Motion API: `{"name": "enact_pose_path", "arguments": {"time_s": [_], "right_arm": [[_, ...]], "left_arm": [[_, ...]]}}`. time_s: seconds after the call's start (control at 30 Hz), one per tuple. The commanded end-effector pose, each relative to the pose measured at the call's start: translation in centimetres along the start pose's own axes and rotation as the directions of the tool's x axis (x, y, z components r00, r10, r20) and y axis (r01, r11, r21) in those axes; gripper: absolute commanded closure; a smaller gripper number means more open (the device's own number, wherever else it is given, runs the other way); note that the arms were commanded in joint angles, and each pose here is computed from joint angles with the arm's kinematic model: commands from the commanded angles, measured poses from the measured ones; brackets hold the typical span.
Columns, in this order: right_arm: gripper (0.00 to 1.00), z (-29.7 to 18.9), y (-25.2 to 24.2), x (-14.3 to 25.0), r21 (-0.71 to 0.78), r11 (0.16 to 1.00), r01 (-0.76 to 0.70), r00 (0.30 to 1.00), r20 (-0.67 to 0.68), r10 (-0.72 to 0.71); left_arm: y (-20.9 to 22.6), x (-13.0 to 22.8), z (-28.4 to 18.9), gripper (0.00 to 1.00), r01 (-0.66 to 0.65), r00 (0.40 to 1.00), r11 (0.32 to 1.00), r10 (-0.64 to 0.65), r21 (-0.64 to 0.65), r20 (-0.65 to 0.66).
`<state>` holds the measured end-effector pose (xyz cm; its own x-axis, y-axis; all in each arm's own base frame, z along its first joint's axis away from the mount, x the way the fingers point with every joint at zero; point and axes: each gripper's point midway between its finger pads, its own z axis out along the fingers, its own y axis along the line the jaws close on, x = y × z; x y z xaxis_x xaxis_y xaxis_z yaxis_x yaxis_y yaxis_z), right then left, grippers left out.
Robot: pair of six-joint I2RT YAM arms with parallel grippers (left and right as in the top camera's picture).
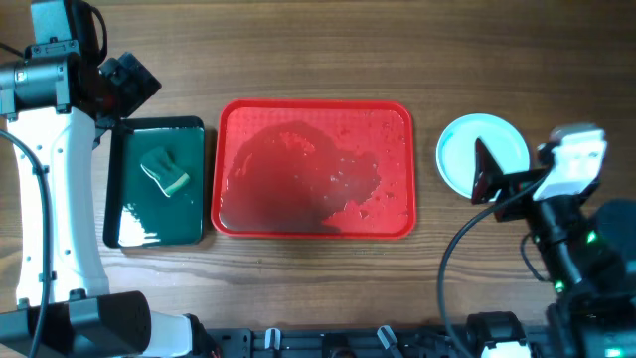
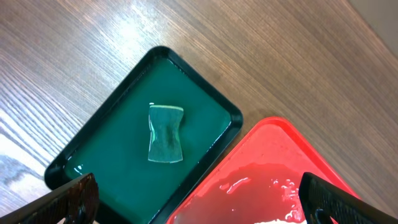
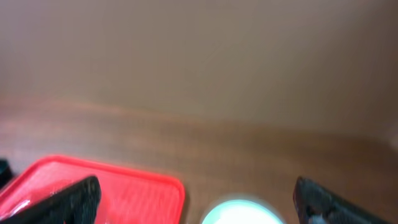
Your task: Clean dirty plates on tray and stack at the side
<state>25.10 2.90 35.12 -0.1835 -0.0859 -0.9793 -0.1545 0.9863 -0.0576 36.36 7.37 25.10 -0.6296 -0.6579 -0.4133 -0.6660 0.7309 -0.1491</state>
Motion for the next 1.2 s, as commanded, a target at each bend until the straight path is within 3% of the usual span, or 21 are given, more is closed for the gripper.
{"name": "enact_pose_path", "arguments": {"time_s": [0.0, 0.1, 0.3, 0.47, 1.03, 1.1, 1.17], "right_arm": [[0.0, -0.1, 1.1, 5.2, -0.061, 0.998, 0.016, 0.998, 0.056, -0.013], [0.0, 0.3, 1.2, 10.4, -0.051, 0.996, -0.076, 0.991, 0.104, 0.081], [0.0, 2.2, 1.5, 17.2, -0.075, 0.97, -0.231, 0.962, 0.131, 0.24], [0.0, 2.4, 2.0, 17.4, -0.111, 0.95, -0.293, 0.944, 0.126, 0.306], [0.01, 2.4, 2.0, 17.4, -0.111, 0.949, -0.294, 0.944, 0.123, 0.306], [0.0, 2.4, 2.0, 17.4, -0.111, 0.949, -0.294, 0.944, 0.123, 0.306], [0.0, 2.4, 2.0, 17.4, -0.111, 0.949, -0.294, 0.944, 0.123, 0.306]], "left_arm": [[-0.2, -0.1, 0.1, 0.0, -0.002, 1.0, 1.0, 0.002, 0.003, 0.0], [-0.2, -0.1, 0.1, 0.0, -0.002, 1.0, 1.0, 0.002, 0.003, 0.0], [-0.2, -0.1, 0.1, 0.0, -0.002, 1.0, 1.0, 0.002, 0.003, 0.0], [-0.2, -0.1, 0.1, 0.0, -0.002, 1.0, 1.0, 0.002, 0.003, 0.0], [1.0, -0.7, -1.3, 0.0, 0.009, 0.999, 1.0, -0.009, -0.006, 0.041], [0.0, -0.8, -3.3, 0.0, 0.002, 0.992, 0.997, -0.012, 0.083, 0.122], [-2.5, -0.5, -5.1, 0.0, -0.114, 0.965, 0.966, 0.051, 0.234, 0.258]]}}
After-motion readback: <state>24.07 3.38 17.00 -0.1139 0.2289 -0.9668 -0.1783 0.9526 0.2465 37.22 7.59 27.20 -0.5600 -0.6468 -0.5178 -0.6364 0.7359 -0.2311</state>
